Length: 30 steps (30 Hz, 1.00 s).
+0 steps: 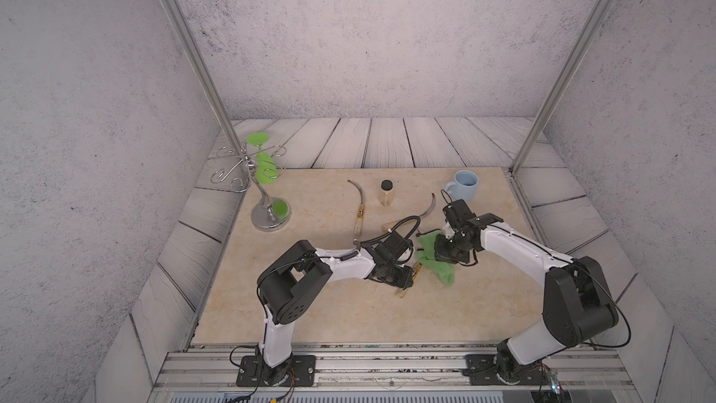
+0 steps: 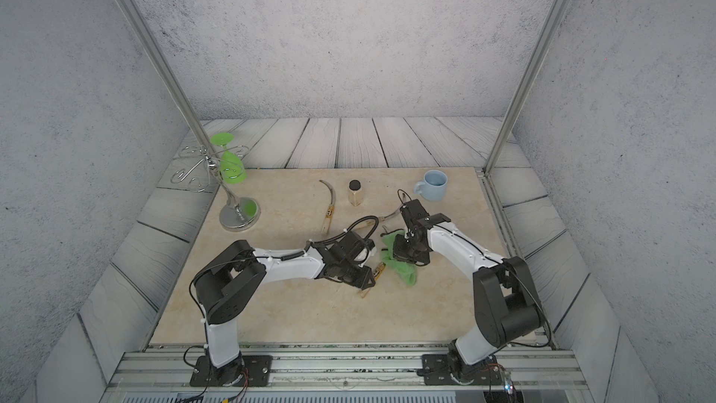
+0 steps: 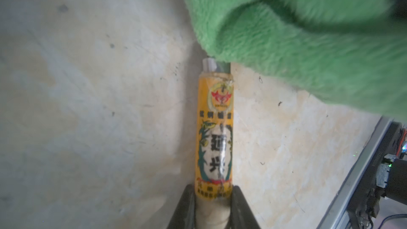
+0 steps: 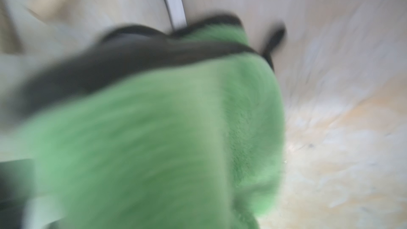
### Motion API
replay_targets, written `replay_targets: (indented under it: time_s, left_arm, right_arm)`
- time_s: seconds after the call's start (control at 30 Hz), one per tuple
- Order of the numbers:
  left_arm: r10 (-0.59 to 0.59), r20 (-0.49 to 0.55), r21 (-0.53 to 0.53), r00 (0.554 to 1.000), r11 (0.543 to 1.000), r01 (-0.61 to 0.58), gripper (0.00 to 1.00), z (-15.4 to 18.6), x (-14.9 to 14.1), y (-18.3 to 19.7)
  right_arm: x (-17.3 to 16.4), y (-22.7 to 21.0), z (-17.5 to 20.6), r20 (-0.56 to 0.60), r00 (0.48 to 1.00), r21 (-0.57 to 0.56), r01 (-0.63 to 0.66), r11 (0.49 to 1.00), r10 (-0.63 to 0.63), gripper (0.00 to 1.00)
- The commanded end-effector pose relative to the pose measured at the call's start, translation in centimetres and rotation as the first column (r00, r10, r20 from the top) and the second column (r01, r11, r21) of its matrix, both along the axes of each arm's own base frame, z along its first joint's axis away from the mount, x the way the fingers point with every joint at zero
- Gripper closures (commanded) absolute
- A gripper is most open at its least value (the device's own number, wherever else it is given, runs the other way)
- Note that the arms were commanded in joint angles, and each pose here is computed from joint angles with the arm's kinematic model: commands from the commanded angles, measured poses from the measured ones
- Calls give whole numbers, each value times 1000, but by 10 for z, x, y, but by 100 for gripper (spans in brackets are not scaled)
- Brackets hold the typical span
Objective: Wipe small sickles with rags
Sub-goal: Wipe the small sickle.
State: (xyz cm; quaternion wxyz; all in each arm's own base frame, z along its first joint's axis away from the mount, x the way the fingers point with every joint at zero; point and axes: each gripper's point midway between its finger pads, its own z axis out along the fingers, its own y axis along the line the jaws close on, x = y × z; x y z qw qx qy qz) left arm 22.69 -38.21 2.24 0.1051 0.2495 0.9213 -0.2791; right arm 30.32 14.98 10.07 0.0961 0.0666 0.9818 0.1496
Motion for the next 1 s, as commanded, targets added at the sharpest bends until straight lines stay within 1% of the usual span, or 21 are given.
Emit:
replay_targets:
  time_s: [0.0, 0.1, 0.23, 0.3, 0.43, 0.53, 0.67, 0.83, 0.97]
  left_arm:
    - [47, -27, 106, 999, 993, -44, 100, -24, -9, 24]
    - [41, -36, 115, 999, 993, -37, 100, -25, -14, 23]
    - [22, -40, 128, 999, 992, -17, 100, -25, -20, 21]
    - [15, -41, 131, 999, 991, -10, 100, -24, -22, 21]
    - [-19, -39, 117, 999, 993, 24, 100, -20, -28, 15]
    - [-54, -39, 123, 998, 991, 59, 100, -17, -36, 12]
    - [-59, -39, 134, 997, 989, 64, 100, -18, -38, 11]
    - [-57, -43, 145, 997, 987, 62, 100, -20, -37, 11]
    - [-54, -38, 153, 998, 987, 59, 100, -21, -35, 12]
  right_arm:
    - [23, -7, 30, 50, 998, -43, -44, 998, 46, 90]
    - [50, -4, 41, 76, 994, -52, -76, 996, 80, 90]
    - [83, 1, 35, 81, 991, -64, -102, 993, 107, 90]
    - [96, 5, 23, 70, 991, -65, -107, 992, 112, 90]
    - [110, 11, -8, 3, 993, -71, -118, 991, 118, 90]
    - [112, 11, -31, -45, 993, -86, -116, 990, 112, 90]
    - [105, 8, -57, -103, 990, -103, -110, 989, 99, 90]
    - [85, -1, -92, -211, 973, -138, -126, 982, 95, 89]
    - [68, -3, -109, -279, 955, -143, -147, 979, 102, 89]
